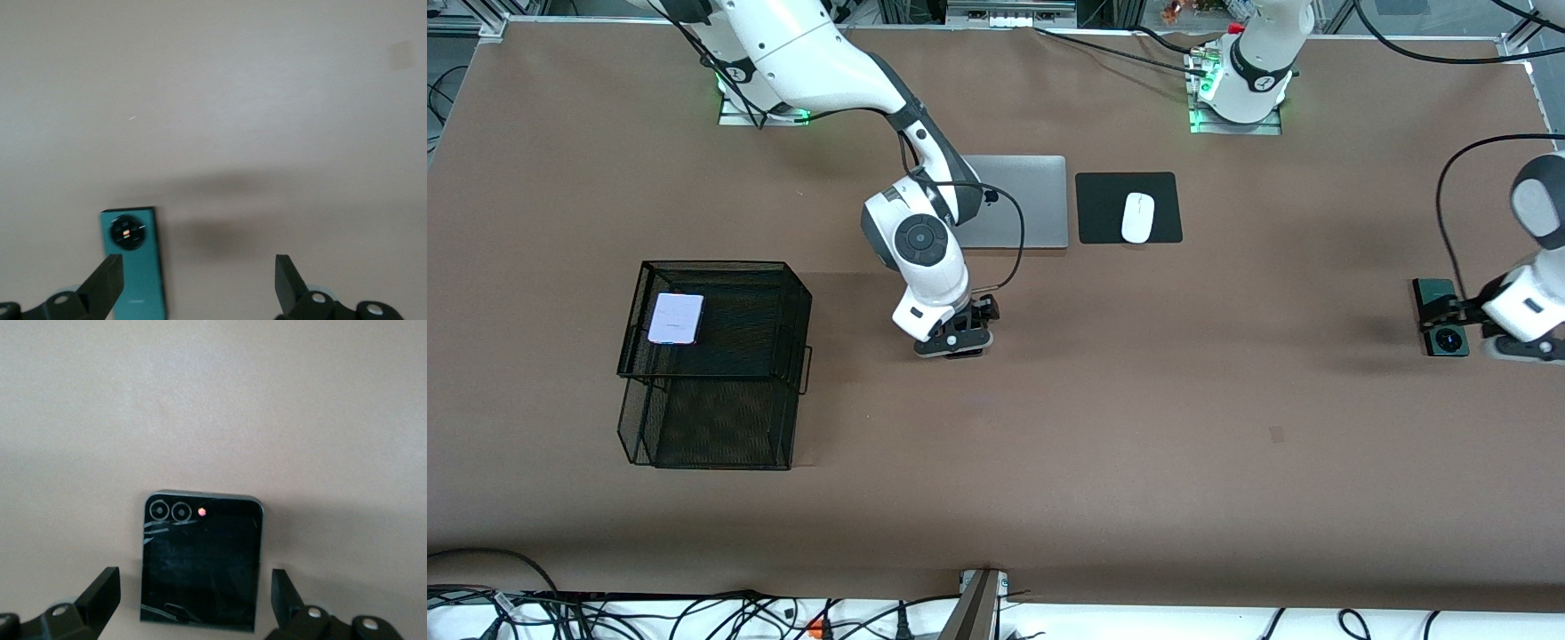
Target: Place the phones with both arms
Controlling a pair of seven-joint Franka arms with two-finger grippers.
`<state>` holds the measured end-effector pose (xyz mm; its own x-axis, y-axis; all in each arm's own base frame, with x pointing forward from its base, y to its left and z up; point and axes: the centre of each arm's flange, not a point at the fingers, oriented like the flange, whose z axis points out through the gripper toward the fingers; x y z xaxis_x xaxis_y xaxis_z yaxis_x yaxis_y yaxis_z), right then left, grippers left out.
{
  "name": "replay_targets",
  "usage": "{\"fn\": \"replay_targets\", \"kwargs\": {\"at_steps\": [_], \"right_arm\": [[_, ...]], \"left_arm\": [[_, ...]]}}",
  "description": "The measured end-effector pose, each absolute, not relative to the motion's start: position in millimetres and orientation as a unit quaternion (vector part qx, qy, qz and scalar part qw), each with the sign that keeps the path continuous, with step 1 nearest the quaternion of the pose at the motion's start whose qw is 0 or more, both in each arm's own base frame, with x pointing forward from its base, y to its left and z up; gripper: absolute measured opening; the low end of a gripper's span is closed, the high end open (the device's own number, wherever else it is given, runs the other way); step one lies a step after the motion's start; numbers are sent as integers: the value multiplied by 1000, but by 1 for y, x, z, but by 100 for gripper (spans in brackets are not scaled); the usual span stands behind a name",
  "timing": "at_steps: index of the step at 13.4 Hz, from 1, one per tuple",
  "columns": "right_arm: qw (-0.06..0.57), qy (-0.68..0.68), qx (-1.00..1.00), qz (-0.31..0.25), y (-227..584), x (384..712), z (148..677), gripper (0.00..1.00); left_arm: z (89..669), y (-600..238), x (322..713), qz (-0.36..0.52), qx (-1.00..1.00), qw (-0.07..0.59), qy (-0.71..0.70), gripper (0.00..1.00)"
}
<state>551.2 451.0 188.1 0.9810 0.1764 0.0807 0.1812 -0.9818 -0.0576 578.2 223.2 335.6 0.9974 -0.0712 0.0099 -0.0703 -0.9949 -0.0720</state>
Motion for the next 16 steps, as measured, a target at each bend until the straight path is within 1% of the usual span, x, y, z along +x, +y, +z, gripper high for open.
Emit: {"fn": "replay_targets", "kwargs": {"at_steps": [2,7,8,9,10,12,14,16], "right_arm": [[29,-97,-994,-42,452,550,181,100],[13,-118,-992,-45,454,546,170,100],[10,-124,-991,-46,455,545,169,98],[7,-128,-991,-48,455,544,168,93],[5,-130,-990,-49,455,544,168,93],[4,-132,-990,-51,456,545,171,82],[4,-132,-990,-54,455,547,171,82],[8,-127,-989,-72,452,559,186,82]], "left_arm": [[321,253,568,-13,-999,36,28,100],[264,323,541,-33,-999,33,6,100],[253,330,537,-34,-999,29,-4,100],[243,334,535,-38,-999,21,-15,100],[236,336,534,-42,-999,16,-22,100],[225,338,532,-49,-998,12,-32,100],[216,338,526,-55,-998,12,-37,100],[208,335,521,-52,-998,9,-38,100]]}}
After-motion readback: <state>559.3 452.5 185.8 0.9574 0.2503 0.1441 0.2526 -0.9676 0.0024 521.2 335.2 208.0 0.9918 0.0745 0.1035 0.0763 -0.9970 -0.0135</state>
